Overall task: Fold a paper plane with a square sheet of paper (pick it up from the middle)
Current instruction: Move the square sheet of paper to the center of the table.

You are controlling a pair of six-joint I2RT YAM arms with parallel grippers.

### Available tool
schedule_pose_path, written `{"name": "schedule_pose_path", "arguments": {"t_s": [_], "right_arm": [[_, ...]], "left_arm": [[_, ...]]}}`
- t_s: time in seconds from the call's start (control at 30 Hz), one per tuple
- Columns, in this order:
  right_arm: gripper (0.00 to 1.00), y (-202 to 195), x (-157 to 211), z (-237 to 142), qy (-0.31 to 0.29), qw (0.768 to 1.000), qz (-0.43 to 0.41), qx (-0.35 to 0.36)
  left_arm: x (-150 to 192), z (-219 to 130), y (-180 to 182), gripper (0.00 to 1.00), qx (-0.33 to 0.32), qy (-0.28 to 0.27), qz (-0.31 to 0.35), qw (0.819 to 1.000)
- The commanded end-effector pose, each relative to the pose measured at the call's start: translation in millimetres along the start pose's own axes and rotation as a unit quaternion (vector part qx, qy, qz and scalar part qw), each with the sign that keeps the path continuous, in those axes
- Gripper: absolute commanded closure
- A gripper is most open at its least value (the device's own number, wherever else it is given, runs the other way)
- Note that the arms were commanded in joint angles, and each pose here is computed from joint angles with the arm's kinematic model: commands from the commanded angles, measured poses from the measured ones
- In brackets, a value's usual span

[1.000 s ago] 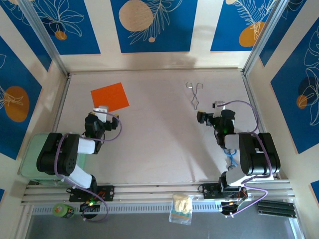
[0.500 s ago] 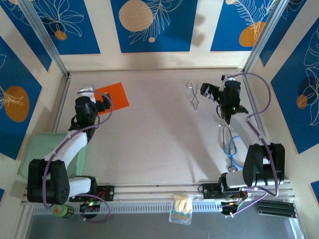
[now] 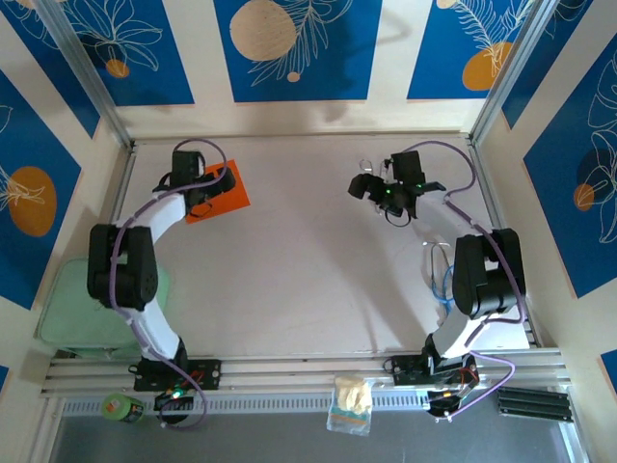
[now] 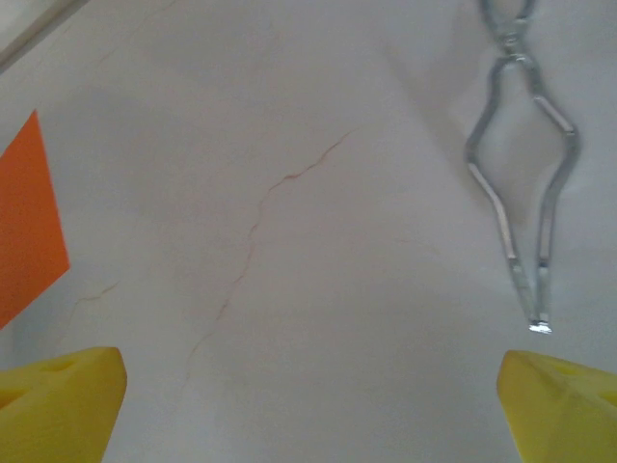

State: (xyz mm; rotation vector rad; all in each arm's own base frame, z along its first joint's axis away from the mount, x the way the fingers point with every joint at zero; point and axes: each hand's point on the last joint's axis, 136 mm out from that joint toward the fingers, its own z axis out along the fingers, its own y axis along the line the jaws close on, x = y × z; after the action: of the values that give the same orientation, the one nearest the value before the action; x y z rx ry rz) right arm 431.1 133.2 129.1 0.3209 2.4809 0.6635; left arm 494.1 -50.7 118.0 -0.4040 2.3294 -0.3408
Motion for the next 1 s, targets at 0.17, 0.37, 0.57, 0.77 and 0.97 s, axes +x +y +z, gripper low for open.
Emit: {"name": "schedule_pose_path", "arguments": {"t_s": [0.17,0.37,0.57,0.77,0.97], "right_arm": [[0.0,29.6,9.6,8.0,0.036,0.998,0.006,-0.047],[0.0,34.3,14.0,13.2,0.044,0.998,0.004,-0.049],[0.0,33.3,15.5,16.7,0.048,0.998,0.007,-0.042],[0.0,26.9,18.5,21.1,0.053,0.998,0.018,-0.029],[0.01,23.3,20.4,24.0,0.057,0.998,0.024,-0.023]], "left_arm": [[21.6,45.1,20.0,0.0,-0.055,0.1,-0.02,0.993],[42.0,61.8,17.9,0.0,-0.04,0.143,-0.013,0.989],[66.9,61.3,16.7,0.0,-0.039,0.177,-0.002,0.983],[114.2,52.8,13.7,0.02,-0.033,0.237,0.001,0.971],[175.0,21.1,-22.5,0.0,-0.004,0.303,0.017,0.953]]}}
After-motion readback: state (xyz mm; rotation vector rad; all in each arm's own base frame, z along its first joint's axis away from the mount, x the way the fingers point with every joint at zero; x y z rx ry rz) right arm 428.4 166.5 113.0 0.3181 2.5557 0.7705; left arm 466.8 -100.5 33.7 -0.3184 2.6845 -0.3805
